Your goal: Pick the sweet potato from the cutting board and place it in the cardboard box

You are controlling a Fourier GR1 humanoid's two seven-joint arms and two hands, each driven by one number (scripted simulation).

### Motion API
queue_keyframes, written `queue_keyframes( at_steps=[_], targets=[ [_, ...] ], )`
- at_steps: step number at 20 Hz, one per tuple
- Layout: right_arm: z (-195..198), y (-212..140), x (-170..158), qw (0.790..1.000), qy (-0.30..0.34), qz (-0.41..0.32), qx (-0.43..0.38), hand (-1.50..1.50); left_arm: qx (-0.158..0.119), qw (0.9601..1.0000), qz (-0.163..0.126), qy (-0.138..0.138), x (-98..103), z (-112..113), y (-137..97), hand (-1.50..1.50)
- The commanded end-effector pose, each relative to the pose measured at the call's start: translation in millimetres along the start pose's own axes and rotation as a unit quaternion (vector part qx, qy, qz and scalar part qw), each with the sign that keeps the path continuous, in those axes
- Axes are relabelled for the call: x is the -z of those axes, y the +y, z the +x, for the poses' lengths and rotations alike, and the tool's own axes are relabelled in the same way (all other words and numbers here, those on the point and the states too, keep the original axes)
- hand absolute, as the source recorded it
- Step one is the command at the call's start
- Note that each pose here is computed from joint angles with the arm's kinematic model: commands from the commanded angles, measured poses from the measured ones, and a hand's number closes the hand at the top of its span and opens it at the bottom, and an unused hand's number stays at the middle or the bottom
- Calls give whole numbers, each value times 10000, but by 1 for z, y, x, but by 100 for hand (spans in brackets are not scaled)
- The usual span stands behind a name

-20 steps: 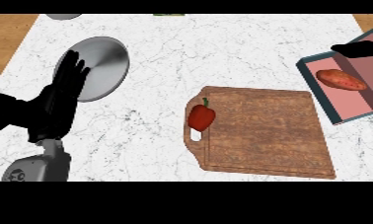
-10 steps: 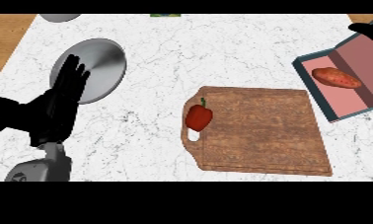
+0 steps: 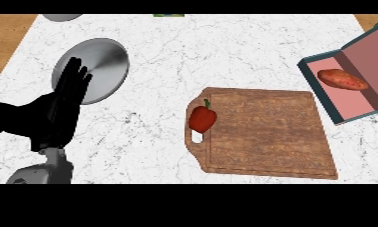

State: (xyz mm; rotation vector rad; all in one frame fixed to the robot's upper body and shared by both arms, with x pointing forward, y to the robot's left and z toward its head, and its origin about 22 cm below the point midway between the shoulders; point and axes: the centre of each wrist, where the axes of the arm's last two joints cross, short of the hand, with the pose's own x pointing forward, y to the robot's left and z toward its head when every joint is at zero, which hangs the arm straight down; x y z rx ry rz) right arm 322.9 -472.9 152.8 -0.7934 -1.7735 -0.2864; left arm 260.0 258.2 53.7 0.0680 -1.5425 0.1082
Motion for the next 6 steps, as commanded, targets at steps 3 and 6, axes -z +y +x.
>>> queue_keyframes(
  at_steps=[3, 6],
  targets=[
    [-45, -41, -29, 9998, -113, -156, 102, -150, 27, 10000, 21, -67, -1, 7, 14, 0],
    [-21, -53, -6, 9997, -110, -172, 166, -150, -28, 10000, -48, 62, 2, -12, -7, 0]
  ],
)
